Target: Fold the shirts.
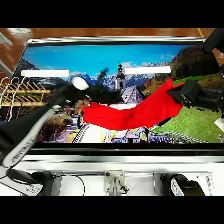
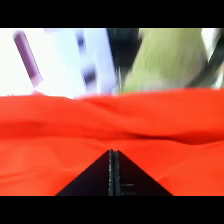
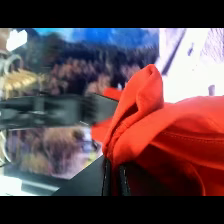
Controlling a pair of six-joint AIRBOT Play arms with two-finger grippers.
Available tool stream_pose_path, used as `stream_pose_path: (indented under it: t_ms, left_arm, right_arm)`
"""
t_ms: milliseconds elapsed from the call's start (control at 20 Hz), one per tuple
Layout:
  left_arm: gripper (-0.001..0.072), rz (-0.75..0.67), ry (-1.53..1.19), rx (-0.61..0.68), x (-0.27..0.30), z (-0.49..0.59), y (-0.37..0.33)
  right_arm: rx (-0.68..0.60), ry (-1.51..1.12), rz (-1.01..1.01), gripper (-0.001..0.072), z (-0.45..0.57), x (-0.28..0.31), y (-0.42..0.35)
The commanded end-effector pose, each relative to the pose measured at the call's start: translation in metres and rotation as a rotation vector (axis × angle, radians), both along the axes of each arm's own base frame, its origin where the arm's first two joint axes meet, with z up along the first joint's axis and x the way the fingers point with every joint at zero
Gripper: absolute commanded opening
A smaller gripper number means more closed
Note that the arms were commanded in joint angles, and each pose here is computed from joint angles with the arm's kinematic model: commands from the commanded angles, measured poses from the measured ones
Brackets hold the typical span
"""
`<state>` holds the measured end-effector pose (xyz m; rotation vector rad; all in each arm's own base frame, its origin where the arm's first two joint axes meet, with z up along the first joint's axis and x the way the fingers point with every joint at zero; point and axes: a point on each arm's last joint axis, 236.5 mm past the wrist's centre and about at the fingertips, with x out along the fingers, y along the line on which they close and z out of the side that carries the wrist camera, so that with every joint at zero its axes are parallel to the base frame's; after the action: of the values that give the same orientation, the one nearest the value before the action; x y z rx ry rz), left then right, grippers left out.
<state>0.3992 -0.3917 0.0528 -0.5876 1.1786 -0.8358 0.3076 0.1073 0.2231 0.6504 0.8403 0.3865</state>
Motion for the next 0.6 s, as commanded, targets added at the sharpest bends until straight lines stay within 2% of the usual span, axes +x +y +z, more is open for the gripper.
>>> stream_pose_path:
  t_ms: [0,100,250,400,550]
  left_arm:
    - [0.0026,0.198,-0.191,-0.020,0.056,0.082,0.089]
    - [0.0027,0.361,-0.319,-0.064,0.077,0.152,0.157]
    - [0.0028,0.544,-0.517,-0.097,0.068,0.244,0.242]
    - [0.0028,0.653,-0.675,-0.103,0.031,0.312,0.294]
    - [0.0028,0.689,-0.777,-0.091,-0.011,0.352,0.314]
  right_arm:
    - [0.058,-0.053,-0.007,0.0068,0.013,0.014,0.008]
    - [0.077,-0.075,0.034,0.0068,0.013,0.025,0.032]
    - [0.122,-0.094,0.141,0.0068,0.001,0.042,0.103]
    - [0.131,-0.041,0.254,0.0068,-0.049,0.047,0.195]
    - [0.111,0.086,0.289,0.0068,-0.131,0.045,0.264]
